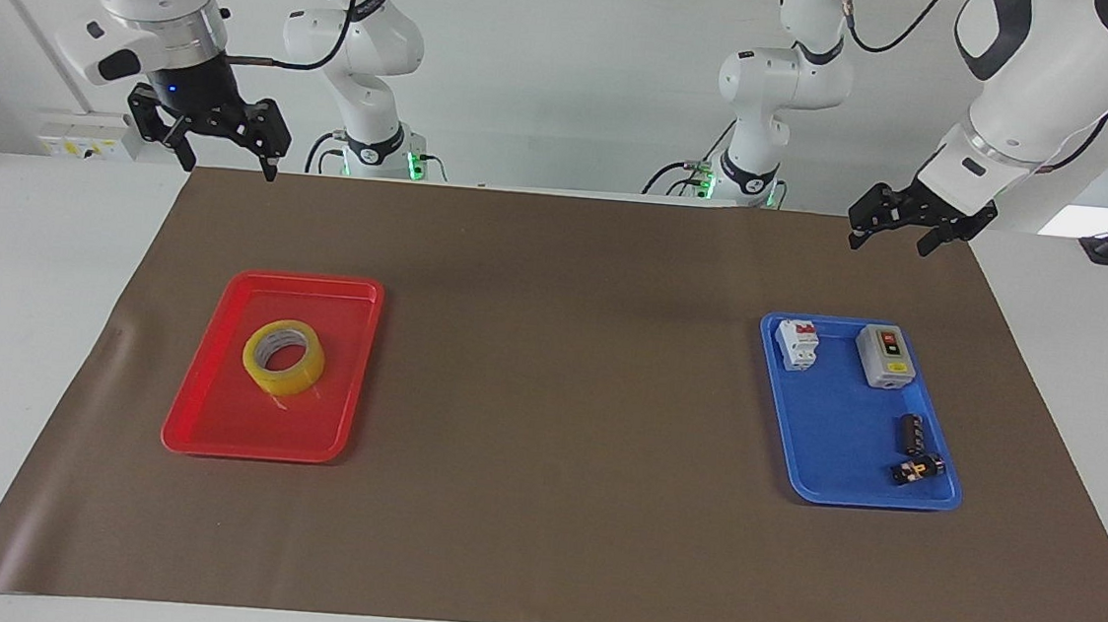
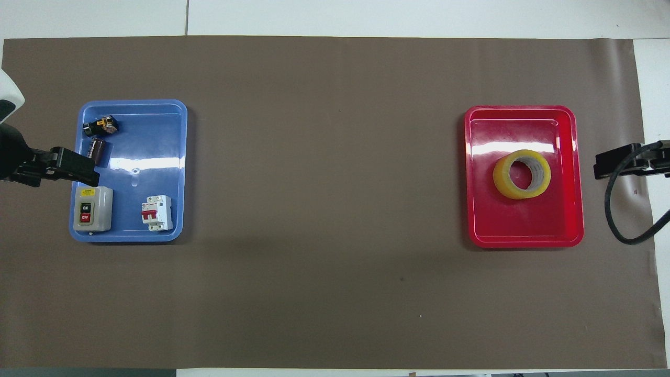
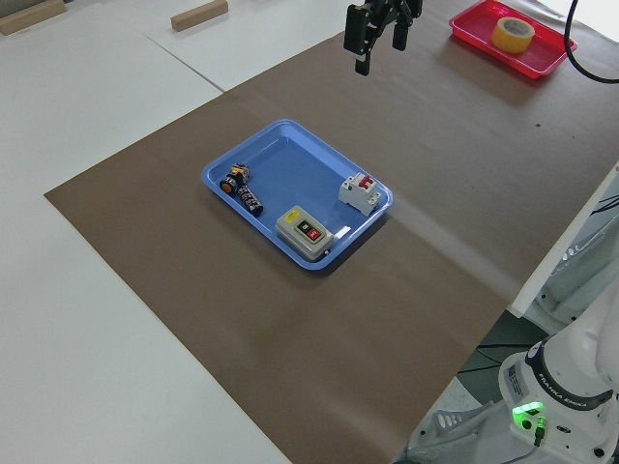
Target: Place and move tape with both arms
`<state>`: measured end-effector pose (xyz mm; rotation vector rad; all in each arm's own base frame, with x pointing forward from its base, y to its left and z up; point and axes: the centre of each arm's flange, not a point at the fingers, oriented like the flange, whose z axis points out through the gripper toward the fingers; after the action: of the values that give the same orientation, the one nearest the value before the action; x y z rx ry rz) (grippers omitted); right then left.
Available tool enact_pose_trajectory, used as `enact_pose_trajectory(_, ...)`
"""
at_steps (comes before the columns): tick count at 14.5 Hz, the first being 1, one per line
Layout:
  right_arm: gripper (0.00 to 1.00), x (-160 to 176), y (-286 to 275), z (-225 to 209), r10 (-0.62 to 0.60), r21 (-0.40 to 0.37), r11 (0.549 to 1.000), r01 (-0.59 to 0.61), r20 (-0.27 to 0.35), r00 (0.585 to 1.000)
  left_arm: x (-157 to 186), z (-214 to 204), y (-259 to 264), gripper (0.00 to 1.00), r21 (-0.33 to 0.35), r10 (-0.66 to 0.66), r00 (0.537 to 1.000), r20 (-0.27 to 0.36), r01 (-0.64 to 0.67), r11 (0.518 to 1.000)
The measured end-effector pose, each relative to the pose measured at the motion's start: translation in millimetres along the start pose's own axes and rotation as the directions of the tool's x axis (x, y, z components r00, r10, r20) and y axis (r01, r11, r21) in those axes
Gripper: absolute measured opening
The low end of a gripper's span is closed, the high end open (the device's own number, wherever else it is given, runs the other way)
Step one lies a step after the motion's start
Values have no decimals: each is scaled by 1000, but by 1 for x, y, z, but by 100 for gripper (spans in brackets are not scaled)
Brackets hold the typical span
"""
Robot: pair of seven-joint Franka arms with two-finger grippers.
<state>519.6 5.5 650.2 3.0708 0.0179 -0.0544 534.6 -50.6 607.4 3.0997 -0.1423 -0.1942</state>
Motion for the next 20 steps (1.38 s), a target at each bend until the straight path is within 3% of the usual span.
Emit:
enact_pose_trajectory(4,100,-6,1,-16,-19,7,1000,18,34,999,0,0,0,100,0,0,1000,0,0,1000)
enact_pose_trajectory(20,100,1,4,-22,-39,28,999,38,43,998,0,0,0,100,0,0,1000,0,0,1000)
